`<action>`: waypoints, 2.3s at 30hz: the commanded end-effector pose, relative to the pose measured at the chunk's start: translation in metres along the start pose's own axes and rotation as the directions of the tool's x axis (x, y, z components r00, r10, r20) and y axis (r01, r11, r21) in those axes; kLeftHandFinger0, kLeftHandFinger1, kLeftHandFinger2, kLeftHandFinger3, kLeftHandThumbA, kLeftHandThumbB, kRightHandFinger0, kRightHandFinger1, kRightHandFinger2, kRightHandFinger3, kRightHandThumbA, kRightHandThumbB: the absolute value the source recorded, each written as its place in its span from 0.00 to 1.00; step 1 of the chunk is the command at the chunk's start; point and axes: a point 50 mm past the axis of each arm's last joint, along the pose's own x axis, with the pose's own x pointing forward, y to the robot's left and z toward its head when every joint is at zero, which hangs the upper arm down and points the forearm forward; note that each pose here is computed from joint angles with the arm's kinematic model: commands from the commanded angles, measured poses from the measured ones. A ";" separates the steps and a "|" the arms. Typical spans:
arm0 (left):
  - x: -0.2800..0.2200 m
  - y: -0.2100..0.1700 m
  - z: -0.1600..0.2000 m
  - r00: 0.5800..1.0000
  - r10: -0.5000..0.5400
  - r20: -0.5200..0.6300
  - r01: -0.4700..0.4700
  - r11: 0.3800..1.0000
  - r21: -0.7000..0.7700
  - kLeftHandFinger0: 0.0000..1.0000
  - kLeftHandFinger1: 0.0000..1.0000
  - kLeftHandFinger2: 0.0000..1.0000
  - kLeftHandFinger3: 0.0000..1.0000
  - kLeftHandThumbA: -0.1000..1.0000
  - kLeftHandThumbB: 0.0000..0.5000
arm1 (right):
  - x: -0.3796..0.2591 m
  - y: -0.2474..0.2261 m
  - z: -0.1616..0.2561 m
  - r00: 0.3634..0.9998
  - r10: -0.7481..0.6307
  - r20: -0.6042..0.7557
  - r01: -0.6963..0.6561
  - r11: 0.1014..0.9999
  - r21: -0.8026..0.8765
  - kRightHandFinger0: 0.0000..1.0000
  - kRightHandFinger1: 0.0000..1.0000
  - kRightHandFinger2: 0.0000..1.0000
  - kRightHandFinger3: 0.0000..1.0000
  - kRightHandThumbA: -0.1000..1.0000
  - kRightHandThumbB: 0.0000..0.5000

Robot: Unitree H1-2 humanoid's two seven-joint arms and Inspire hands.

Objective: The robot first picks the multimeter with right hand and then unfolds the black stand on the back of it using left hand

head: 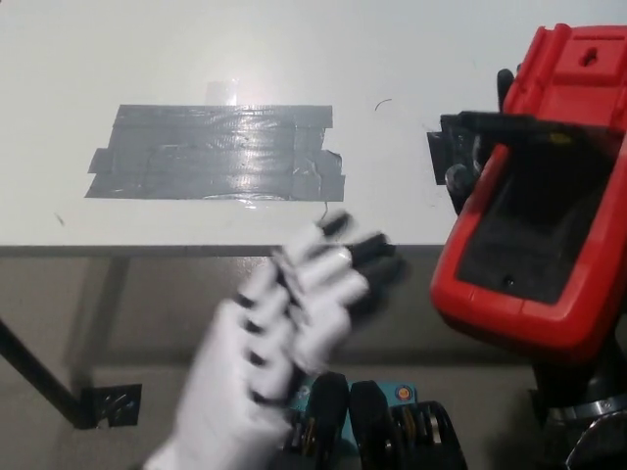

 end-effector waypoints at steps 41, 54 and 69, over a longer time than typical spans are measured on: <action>0.084 -0.001 -0.008 0.986 -0.131 0.106 0.153 0.962 -0.225 1.00 1.00 1.00 1.00 1.00 0.93 | 0.002 -0.006 -0.031 0.998 0.027 -0.063 -0.028 0.999 -0.019 0.00 0.13 0.63 0.85 0.00 0.24; 0.089 0.030 -0.008 0.975 -0.051 0.218 0.021 0.990 0.137 1.00 1.00 1.00 1.00 1.00 0.98 | 0.002 -0.001 -0.024 0.999 0.042 -0.016 -0.042 0.999 -0.014 0.00 0.19 0.64 1.00 0.00 0.18; 0.070 0.011 -0.009 0.987 -0.108 0.122 0.093 0.988 0.120 1.00 0.92 0.92 1.00 1.00 1.00 | 0.002 -0.002 -0.023 0.996 0.093 -0.011 -0.093 0.995 -0.042 0.00 0.25 0.66 0.97 0.00 0.21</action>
